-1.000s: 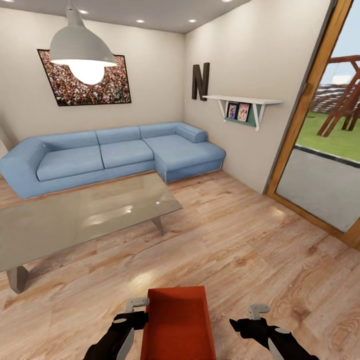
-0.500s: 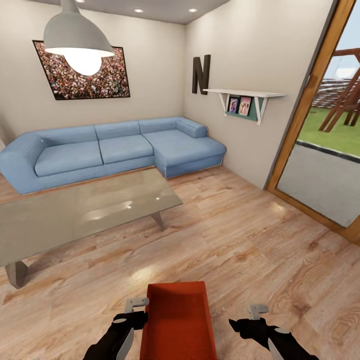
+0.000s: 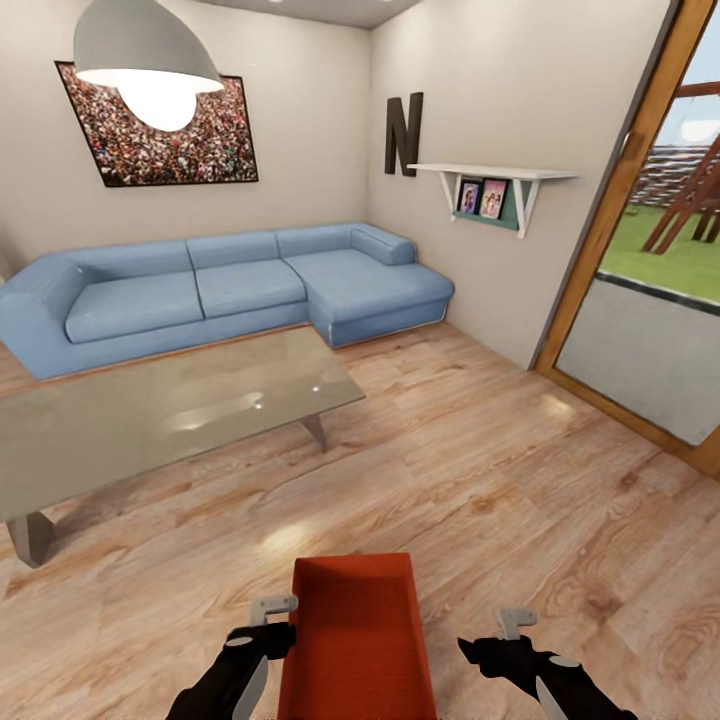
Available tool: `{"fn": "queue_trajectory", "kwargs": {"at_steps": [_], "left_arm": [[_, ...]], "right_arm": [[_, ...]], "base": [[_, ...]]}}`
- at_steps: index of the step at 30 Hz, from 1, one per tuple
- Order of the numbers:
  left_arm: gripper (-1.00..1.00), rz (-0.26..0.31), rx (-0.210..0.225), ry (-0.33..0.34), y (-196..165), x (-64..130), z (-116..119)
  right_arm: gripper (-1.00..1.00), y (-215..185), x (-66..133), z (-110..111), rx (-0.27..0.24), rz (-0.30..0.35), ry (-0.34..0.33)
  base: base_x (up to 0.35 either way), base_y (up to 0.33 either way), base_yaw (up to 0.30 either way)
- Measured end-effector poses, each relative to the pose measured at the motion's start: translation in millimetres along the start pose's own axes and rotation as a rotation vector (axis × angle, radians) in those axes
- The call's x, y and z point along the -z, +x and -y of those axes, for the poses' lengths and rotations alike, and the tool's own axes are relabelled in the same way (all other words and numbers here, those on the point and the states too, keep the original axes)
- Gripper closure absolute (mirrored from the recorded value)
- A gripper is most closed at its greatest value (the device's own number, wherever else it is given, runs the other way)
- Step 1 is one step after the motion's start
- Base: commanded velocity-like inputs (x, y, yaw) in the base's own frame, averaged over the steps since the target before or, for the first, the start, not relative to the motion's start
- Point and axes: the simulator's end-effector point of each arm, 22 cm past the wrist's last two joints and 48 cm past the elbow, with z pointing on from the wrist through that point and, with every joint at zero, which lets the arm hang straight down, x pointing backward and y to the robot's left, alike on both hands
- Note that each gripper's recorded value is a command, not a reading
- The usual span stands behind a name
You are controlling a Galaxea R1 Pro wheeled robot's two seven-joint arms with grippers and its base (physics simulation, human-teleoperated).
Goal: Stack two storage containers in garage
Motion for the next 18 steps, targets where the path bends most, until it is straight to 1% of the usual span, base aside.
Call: {"fn": "queue_trajectory", "kwargs": {"at_steps": [5,18], "left_arm": [[-1.00,-0.008,0.001,0.005,4.4,-3.2,1.2],[-1.00,-0.012,0.007,0.007,5.9,-3.9,-0.3]], "right_arm": [[-1.00,4.0,-2.8,1.1,-0.002,-0.006,0.002],[-1.00,4.5,-3.1,1.4,-0.002,-0.007,0.002]], "base": [[0.000,0.000,0.000],[0.000,0.000,0.000]]}}
